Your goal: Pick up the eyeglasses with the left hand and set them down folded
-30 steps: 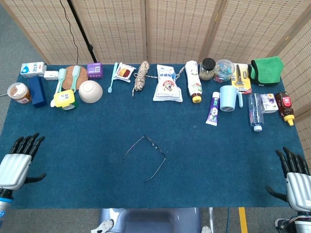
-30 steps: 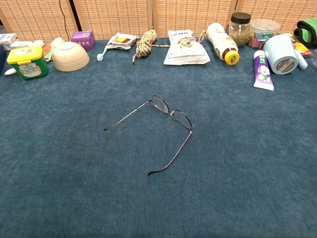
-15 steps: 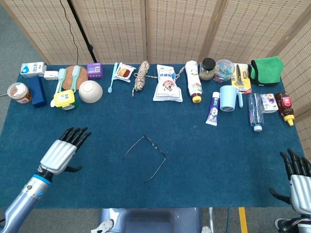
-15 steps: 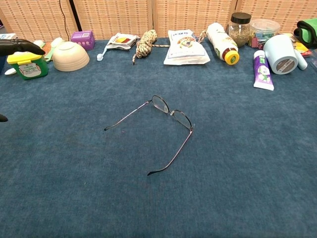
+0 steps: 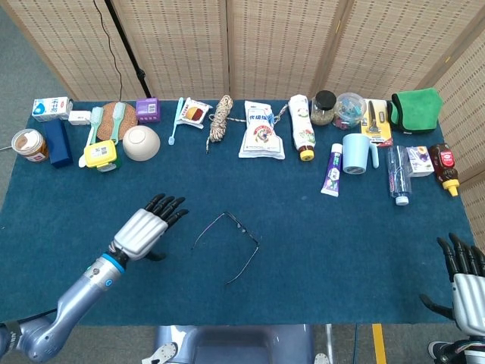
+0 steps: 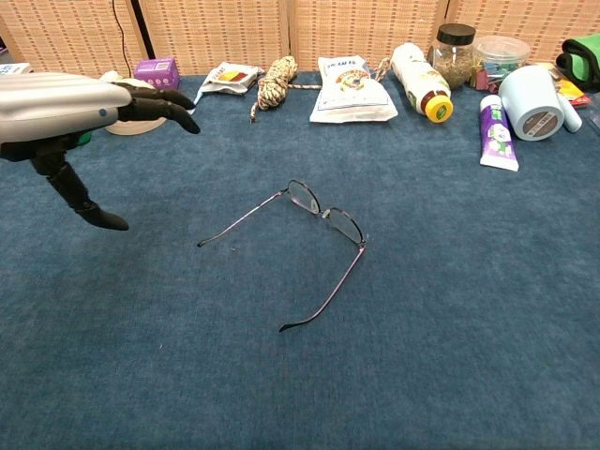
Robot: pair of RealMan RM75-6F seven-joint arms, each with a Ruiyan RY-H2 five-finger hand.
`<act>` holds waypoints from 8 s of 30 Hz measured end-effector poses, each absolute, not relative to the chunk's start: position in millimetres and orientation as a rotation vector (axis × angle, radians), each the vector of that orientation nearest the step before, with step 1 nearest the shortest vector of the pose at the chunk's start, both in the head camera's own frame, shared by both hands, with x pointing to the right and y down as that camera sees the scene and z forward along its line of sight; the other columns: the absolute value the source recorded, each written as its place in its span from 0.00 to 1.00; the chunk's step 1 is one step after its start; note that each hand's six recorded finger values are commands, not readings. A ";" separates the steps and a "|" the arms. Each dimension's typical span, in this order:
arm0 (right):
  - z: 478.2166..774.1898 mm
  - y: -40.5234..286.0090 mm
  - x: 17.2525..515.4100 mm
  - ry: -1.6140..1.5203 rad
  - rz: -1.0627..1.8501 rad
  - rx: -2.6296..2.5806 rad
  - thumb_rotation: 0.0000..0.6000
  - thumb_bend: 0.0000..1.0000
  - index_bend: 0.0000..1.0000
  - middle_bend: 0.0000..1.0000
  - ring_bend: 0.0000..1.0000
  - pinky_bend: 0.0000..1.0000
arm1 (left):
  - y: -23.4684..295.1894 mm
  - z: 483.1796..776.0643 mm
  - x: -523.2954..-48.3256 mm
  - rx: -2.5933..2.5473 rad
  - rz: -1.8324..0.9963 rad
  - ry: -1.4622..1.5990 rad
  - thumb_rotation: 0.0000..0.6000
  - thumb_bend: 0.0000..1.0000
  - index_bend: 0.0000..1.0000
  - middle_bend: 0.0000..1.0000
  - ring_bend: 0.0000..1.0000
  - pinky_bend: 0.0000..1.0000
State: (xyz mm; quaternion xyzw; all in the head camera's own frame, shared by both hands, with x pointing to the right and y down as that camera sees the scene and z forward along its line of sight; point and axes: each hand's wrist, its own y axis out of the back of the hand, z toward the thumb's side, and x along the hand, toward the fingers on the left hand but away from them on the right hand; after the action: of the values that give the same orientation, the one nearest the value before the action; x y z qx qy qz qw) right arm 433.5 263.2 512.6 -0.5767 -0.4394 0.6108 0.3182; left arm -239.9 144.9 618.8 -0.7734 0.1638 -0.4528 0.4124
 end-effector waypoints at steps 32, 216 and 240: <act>503.3 267.8 449.3 -1.189 1.669 -1.447 1.00 0.00 0.03 0.00 0.00 0.00 | 148.2 665.0 -92.6 -2.003 -0.899 0.051 0.85 0.37 0.19 0.00 0.00 0.00; 505.0 274.2 464.6 -1.249 1.699 -1.435 1.00 0.00 0.01 0.00 0.00 0.00 | 178.8 688.5 -135.7 -1.818 -1.111 0.145 0.85 0.30 0.36 0.00 0.00 0.00; 502.4 272.8 461.5 -1.254 1.672 -1.440 1.00 0.00 0.01 0.00 0.00 0.00 | 181.8 670.4 -179.4 -1.909 -1.197 0.297 0.85 0.30 0.18 0.00 0.00 0.00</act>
State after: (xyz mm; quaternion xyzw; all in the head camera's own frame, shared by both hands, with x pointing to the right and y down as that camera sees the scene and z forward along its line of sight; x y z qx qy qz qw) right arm 461.5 272.8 502.4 -0.5417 -0.4717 0.6291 0.2971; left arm -179.4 181.8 670.4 -0.7620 0.1185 -0.4777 0.4208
